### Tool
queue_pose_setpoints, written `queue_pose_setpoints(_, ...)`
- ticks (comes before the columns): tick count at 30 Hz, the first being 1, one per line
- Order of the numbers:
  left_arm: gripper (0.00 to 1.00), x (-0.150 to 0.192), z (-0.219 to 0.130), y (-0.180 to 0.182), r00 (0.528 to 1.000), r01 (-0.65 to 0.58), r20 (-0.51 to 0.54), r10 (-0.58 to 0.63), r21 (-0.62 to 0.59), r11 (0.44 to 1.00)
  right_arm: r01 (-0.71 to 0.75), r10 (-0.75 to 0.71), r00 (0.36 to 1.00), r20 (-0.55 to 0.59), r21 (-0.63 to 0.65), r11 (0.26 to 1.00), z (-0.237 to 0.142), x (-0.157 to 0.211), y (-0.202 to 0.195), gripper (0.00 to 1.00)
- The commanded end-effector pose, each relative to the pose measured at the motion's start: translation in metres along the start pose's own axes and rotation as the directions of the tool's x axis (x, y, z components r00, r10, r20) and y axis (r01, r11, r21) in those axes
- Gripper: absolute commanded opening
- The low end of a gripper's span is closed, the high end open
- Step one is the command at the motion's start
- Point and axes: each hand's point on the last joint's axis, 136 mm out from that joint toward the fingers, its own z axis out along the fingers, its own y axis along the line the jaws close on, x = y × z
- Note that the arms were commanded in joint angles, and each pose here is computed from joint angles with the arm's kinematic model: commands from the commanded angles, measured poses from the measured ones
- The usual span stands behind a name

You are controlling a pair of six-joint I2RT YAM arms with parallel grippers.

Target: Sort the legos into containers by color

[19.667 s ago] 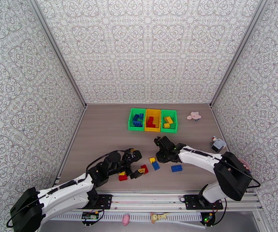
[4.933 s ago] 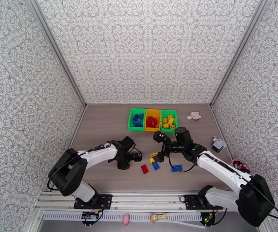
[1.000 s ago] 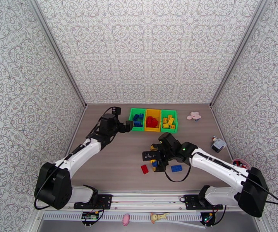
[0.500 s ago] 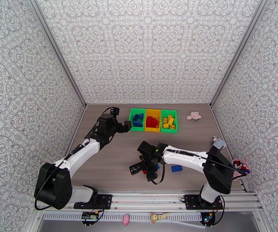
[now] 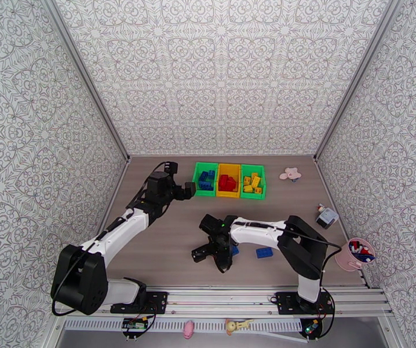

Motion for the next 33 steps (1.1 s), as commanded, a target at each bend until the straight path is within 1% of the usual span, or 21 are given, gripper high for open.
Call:
queue_pose_setpoints(1, 1.00, 0.003, -0.003, 0.004, 1.000, -0.008, -0.005, 0.008, -0.004, 1.000, -0.007, 0.007, 1.000, -0.003, 0.009, 1.000, -0.001, -0.004, -0.005, 0.78)
queue_pose_setpoints(9, 1.00, 0.003, -0.003, 0.004, 1.000, -0.007, -0.004, 0.007, -0.003, 1.000, -0.019, 0.019, 1.000, 0.011, 0.015, 1.000, -0.001, -0.008, -0.007, 0.67)
queue_pose_setpoints(11, 1.00, 0.002, -0.004, 0.004, 1.000, -0.007, -0.002, 0.007, -0.002, 1.000, -0.017, 0.017, 1.000, 0.007, 0.018, 1.000, -0.002, -0.008, -0.008, 0.61)
queue_pose_setpoints(14, 1.00, 0.002, -0.004, 0.004, 1.000, -0.002, -0.002, 0.002, -0.003, 1.000, -0.014, 0.014, 1.000, 0.006, 0.020, 1.000, -0.003, -0.008, -0.008, 0.47)
queue_pose_setpoints(18, 1.00, 0.002, -0.007, 0.003, 1.000, -0.002, 0.000, 0.002, 0.000, 1.000, -0.025, 0.025, 1.000, 0.005, 0.022, 0.999, -0.004, -0.006, -0.007, 0.47)
queue_pose_setpoints(20, 1.00, 0.001, -0.010, 0.003, 1.000, -0.003, 0.007, 0.003, 0.000, 1.000, -0.037, 0.036, 0.999, 0.028, 0.040, 0.998, -0.009, -0.009, -0.008, 0.47)
queue_pose_setpoints(24, 1.00, 0.000, -0.018, 0.002, 1.000, -0.006, 0.030, 0.006, 0.004, 1.000, -0.094, 0.081, 0.989, 0.126, 0.108, 0.990, -0.030, -0.018, -0.016, 0.47)
queue_pose_setpoints(27, 1.00, 0.000, -0.024, 0.000, 0.998, -0.015, 0.066, 0.014, 0.014, 1.000, -0.177, 0.130, 0.963, 0.235, 0.193, 0.965, -0.052, -0.021, -0.029, 0.48)
queue_pose_setpoints(30, 1.00, -0.001, -0.033, -0.005, 0.993, -0.031, 0.114, 0.028, 0.031, 0.999, -0.311, 0.193, 0.905, 0.378, 0.284, 0.907, -0.083, -0.018, -0.048, 0.48)
queue_pose_setpoints(33, 1.00, 0.000, -0.042, -0.014, 0.984, -0.051, 0.172, 0.042, 0.053, 0.997, -0.474, 0.230, 0.806, 0.545, 0.363, 0.802, -0.121, -0.007, -0.069, 0.49)
